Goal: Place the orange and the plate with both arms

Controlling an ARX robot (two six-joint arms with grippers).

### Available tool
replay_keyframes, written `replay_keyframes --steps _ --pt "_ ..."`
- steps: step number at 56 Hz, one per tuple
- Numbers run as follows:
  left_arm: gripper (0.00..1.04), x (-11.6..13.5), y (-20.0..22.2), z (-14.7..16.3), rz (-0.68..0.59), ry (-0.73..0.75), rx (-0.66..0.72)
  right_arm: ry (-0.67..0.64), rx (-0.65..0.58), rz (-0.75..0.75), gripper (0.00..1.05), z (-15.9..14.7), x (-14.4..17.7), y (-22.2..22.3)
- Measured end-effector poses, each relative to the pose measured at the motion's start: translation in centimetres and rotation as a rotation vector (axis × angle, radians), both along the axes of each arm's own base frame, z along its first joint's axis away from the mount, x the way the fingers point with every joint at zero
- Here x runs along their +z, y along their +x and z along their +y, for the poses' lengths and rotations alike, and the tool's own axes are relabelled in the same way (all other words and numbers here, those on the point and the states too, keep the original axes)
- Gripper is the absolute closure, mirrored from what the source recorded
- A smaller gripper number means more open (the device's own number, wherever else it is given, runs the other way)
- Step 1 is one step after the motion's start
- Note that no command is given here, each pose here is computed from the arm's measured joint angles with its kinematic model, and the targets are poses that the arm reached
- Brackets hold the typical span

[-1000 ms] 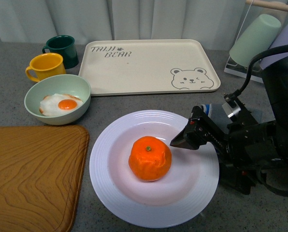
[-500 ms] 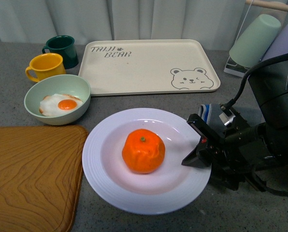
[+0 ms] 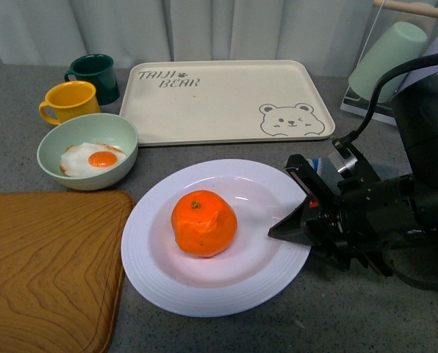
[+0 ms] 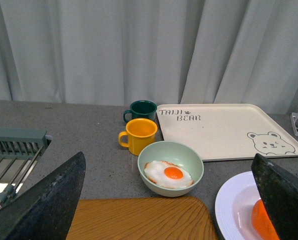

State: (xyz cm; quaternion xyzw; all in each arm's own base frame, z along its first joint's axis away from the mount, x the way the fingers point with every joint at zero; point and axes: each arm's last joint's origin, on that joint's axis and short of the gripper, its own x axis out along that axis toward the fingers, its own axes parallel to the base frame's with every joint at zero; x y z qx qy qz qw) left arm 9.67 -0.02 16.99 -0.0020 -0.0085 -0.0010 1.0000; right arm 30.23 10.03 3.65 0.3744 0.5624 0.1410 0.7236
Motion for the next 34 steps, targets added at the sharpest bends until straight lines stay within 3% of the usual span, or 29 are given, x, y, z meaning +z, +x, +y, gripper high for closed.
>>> replay_keyframes --steps 21,34 --pt "0.07 0.0 0.0 0.0 0.0 0.0 0.0 0.149 -0.06 -0.216 1.01 -0.5 2.3 1.5" --pt "0.07 0.0 0.0 0.0 0.0 0.0 0.0 0.22 -0.095 -0.241 1.01 0.5 3.1 8.4"
